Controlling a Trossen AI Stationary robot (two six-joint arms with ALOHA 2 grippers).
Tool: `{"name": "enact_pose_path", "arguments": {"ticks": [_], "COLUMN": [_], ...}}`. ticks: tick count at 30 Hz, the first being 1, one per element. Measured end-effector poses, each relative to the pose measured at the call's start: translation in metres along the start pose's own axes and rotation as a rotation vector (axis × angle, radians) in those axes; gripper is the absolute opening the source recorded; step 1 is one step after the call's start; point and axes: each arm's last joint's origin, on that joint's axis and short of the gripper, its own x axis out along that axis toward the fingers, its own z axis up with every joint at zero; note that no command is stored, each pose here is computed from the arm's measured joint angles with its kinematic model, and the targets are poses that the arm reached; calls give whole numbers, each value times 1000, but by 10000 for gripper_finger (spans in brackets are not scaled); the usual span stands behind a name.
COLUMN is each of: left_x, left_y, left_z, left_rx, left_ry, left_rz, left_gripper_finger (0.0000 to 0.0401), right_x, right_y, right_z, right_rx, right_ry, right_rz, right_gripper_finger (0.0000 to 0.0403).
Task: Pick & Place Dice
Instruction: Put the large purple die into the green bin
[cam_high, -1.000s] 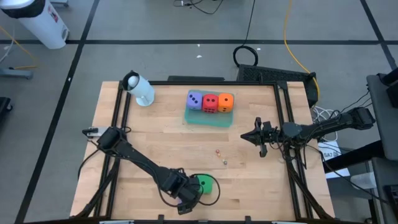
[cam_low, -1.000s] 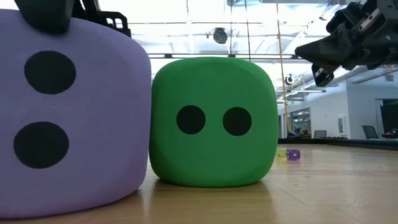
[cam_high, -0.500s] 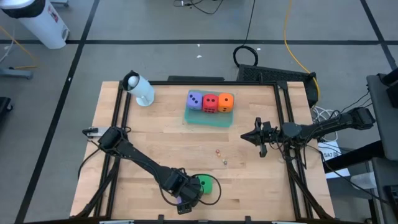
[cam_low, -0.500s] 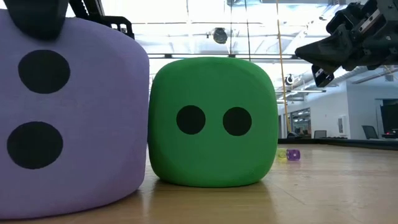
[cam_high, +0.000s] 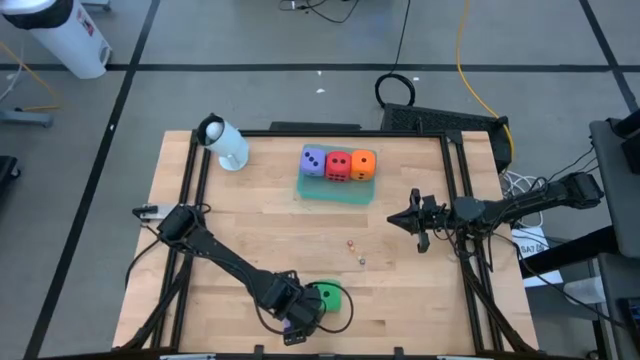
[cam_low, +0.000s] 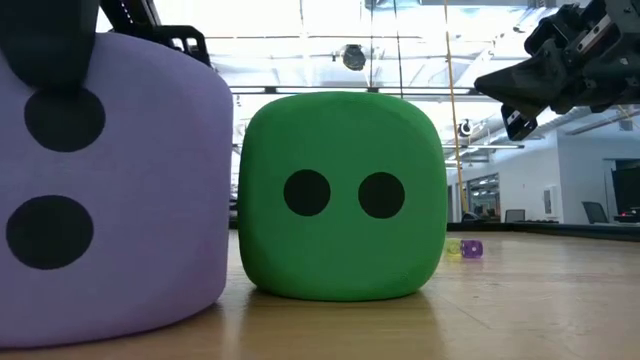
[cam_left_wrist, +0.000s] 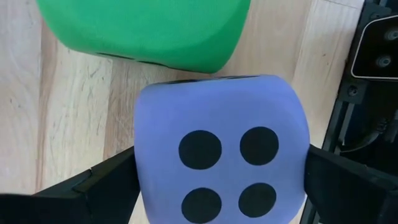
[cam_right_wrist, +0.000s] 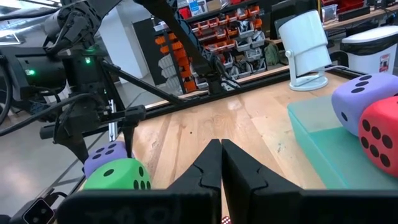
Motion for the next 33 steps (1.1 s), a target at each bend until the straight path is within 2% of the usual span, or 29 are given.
{"name": "enact_pose_path", "arguments": {"ticks": [7, 13, 15, 22, 27, 33], "left_x": [1, 1, -3, -30, -65, -108], "left_y": [4, 19, 25, 47, 72, 109], "left_z": [-1, -6, -5, 3, 5, 13], "left_rx": [67, 122, 142, 207, 192, 253], "left_ry": [-34, 0, 8, -81, -113, -217], "left_rz": [88, 272, 297, 410, 493, 626], "left_gripper_finger": [397, 397, 397, 397, 397, 397], "right_x": [0, 0, 0, 0, 0, 0], "right_y": [0, 0, 0, 0, 0, -1], "right_z": [0, 0, 0, 0, -1, -2], "right_rx": [-2, -19, -26, -16, -14, -6], "right_ry": [1, -1, 0, 2, 4, 16], "right_rz": [0, -1, -1, -2, -2, -8], "right_gripper_finger": [0, 0, 0, 0, 0, 0]}}
